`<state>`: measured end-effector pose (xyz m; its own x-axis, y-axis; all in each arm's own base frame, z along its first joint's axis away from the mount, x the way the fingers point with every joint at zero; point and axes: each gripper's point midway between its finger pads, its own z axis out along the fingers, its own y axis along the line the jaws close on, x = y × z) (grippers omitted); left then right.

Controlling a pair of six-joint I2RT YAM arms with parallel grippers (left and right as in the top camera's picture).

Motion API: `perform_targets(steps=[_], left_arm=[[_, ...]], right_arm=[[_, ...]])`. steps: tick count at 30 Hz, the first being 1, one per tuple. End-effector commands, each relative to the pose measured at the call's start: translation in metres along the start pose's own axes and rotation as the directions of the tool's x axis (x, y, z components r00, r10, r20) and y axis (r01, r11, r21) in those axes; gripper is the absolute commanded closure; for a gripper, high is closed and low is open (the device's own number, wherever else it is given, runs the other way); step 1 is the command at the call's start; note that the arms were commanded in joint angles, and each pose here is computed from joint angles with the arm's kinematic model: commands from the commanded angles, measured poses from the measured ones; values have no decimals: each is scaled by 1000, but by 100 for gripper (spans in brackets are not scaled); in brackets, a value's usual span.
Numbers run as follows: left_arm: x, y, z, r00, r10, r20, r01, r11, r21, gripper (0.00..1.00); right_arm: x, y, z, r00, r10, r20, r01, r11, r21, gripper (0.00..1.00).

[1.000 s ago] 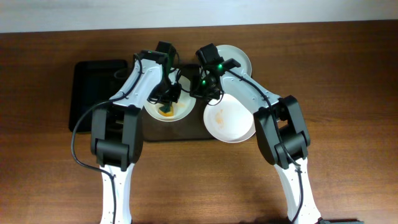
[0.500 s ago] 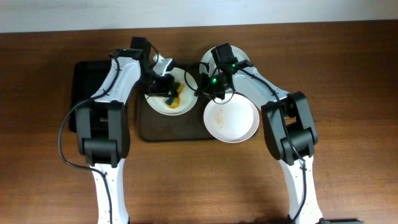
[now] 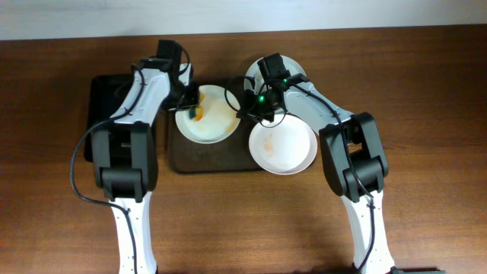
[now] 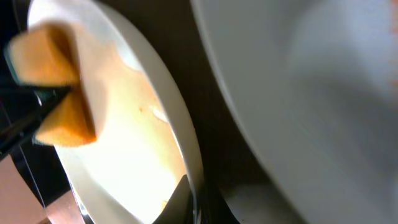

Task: Clean dirty plates on tray and stack at the side
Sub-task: 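Scrub the front-left plate with the sponge while the right gripper holds its rim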

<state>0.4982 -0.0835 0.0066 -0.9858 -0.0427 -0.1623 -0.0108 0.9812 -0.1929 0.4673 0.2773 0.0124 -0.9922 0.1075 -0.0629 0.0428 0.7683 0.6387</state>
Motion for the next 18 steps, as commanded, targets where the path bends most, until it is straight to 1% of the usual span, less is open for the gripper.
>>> perform_targets(steps=[1, 3, 5, 6, 7, 8, 9, 12, 14, 15, 16, 18], left_arm=[[55, 41, 21, 974, 14, -228, -22, 999, -32, 99], [78, 27, 15, 944, 100, -314, -79, 994, 79, 99], [90, 19, 10, 925, 141, -353, -98, 986, 135, 99], [91, 12, 9, 922, 165, -350, -108, 978, 177, 99], [90, -8, 6, 920, 244, -306, -145, 939, 312, 99], [88, -23, 1, 918, 301, -258, -178, 894, 412, 99], [85, -31, -1, 919, 326, -222, -195, 865, 462, 99], [66, -39, -7, 945, 302, -127, -191, 822, 537, 99], [52, -42, -18, 961, 268, -67, -176, 781, 599, 99], [39, -36, -28, 973, 229, -37, -159, 774, 613, 99], [26, -28, -38, 980, 196, -17, -146, 784, 604, 99], [7, -22, -56, 983, 182, 23, -162, 804, 572, 99]], right_arm=[[4, -2, 2, 1000, 0, -18, 0, 1000, -4, 96], [4, -2, 2, 1000, 0, -18, 0, 1000, -5, 96], [4, -2, 2, 1000, 0, -18, 0, 1000, -5, 96], [4, -2, 2, 1000, 0, -18, 0, 1000, -5, 96], [4, -2, 2, 1000, 0, -18, 0, 1000, -5, 96], [4, -2, 2, 1000, 0, -18, 0, 1000, -5, 96], [4, -2, 2, 1000, 0, -18, 0, 1000, -5, 96], [5, -2, 2, 1000, 0, -18, 0, 1000, -5, 96], [5, -2, 2, 1000, 0, -18, 0, 1000, -4, 96], [5, -2, 2, 1000, 0, -18, 0, 1000, -4, 96], [4, -2, 2, 1000, 0, -18, 0, 1000, -4, 96], [5, -2, 3, 1000, 0, -18, 0, 1000, -4, 96]])
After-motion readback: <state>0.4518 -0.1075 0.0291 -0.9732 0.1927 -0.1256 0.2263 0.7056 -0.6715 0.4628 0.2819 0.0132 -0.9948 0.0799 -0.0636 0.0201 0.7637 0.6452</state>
